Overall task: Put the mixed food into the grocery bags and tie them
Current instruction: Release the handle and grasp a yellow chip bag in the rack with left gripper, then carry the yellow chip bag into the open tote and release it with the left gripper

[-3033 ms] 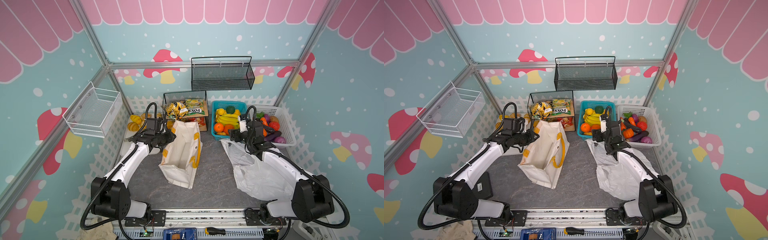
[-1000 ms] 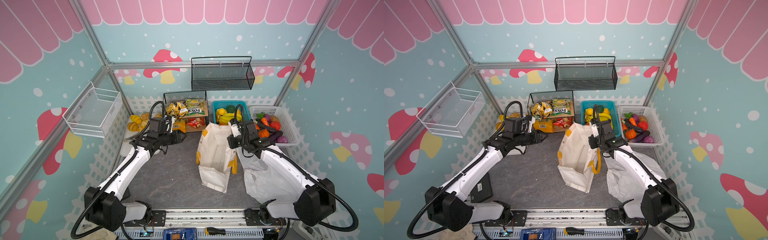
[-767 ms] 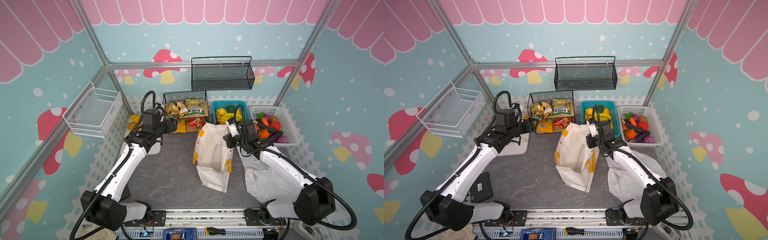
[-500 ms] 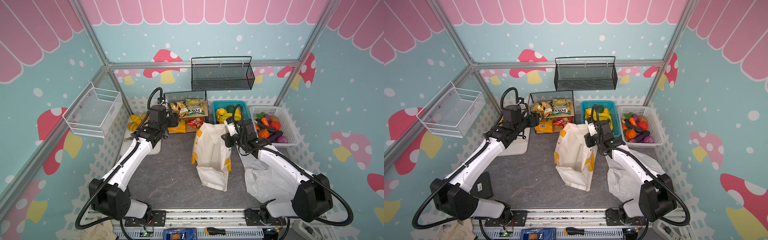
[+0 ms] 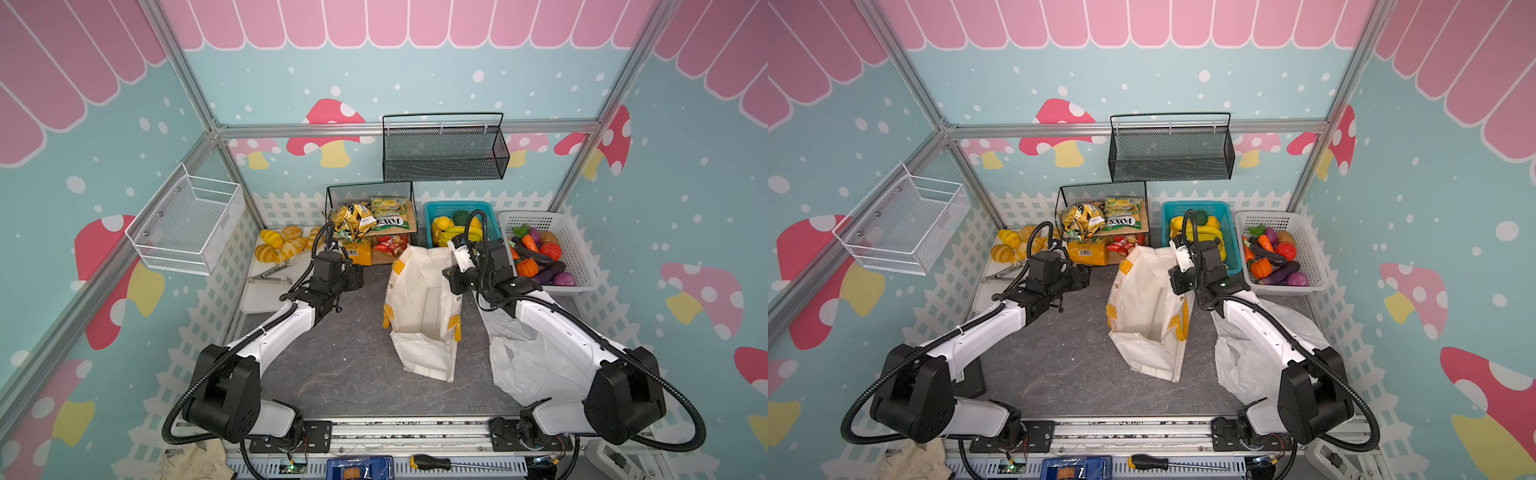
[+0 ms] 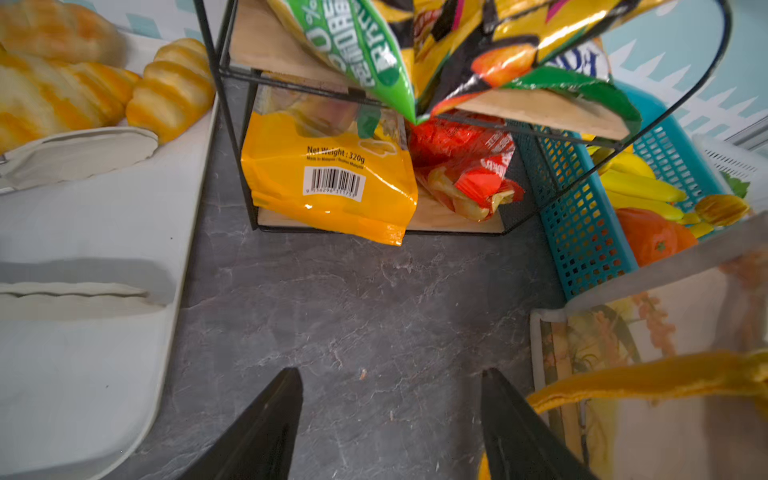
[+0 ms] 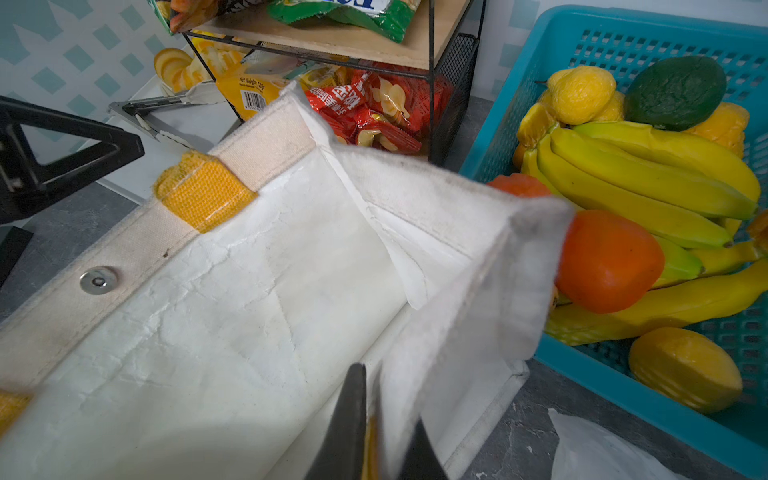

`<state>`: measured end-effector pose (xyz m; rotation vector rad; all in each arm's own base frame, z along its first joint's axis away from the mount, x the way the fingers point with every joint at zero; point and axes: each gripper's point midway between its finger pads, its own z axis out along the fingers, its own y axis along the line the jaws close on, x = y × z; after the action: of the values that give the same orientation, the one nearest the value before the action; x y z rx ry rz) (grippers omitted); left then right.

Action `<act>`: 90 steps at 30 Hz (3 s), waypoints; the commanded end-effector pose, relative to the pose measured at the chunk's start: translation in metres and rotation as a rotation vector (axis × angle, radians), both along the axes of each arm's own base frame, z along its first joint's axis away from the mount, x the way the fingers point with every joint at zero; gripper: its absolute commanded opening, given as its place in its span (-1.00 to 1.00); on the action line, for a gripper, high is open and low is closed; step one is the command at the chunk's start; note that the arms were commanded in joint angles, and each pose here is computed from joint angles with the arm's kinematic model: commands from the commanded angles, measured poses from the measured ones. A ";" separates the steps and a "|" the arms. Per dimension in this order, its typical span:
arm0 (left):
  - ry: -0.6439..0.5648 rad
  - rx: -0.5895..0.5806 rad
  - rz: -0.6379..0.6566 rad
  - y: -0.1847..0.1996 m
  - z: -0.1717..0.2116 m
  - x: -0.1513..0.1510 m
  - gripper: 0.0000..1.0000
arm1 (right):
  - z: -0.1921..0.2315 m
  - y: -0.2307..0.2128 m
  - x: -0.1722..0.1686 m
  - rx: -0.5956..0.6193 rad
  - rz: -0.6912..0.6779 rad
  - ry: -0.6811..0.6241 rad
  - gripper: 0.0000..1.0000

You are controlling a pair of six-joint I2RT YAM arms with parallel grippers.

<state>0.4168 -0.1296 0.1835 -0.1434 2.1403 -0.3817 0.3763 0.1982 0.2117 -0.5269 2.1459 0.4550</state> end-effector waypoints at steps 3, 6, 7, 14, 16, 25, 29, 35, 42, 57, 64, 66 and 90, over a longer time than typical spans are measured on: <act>-0.217 0.159 0.018 -0.013 0.067 0.031 0.46 | 0.007 0.004 0.003 0.019 0.018 -0.045 -0.95; -0.271 0.324 0.006 -0.019 0.082 0.043 0.53 | 0.007 0.005 0.001 0.023 0.025 -0.045 -0.95; -0.286 0.376 0.003 -0.020 0.087 0.049 0.55 | 0.007 0.005 0.001 0.025 0.027 -0.044 -0.95; -0.332 0.641 -0.096 -0.041 0.094 0.088 0.63 | 0.006 0.006 0.000 0.026 0.031 -0.042 -0.96; -0.338 0.697 -0.095 -0.043 0.093 0.101 0.63 | 0.005 0.006 0.001 0.026 0.032 -0.040 -0.96; -0.351 0.926 -0.096 -0.048 0.084 0.148 0.31 | 0.002 0.004 -0.002 0.024 0.030 -0.035 -0.95; -0.373 0.957 -0.080 -0.048 0.086 0.155 -0.07 | -0.001 0.004 -0.003 0.023 0.028 -0.028 -0.96; -0.432 0.942 -0.054 -0.048 0.105 0.151 -0.55 | -0.001 0.005 -0.001 0.025 0.028 -0.025 -0.95; -0.530 0.813 0.089 -0.032 0.154 0.125 -0.81 | 0.001 0.006 0.000 0.037 0.025 -0.028 -0.96; -0.606 0.342 0.200 -0.008 0.246 -0.006 -1.00 | 0.007 0.006 0.007 0.058 -0.004 -0.046 -0.97; -0.472 -0.135 -0.060 -0.038 0.230 -0.086 -1.00 | 0.008 0.001 0.007 0.063 -0.028 -0.062 -0.97; -0.396 -0.233 -0.151 -0.057 0.218 -0.100 -1.00 | 0.010 0.001 0.006 0.078 -0.032 -0.070 -0.97; 0.097 -0.202 -0.224 -0.160 0.069 -0.080 -1.00 | 0.024 -0.001 -0.005 0.163 -0.041 -0.111 -0.97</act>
<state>0.3247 -0.2893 0.2414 -0.0028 2.2596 -0.7742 0.3704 0.1964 0.2151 -0.4111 2.0649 0.5353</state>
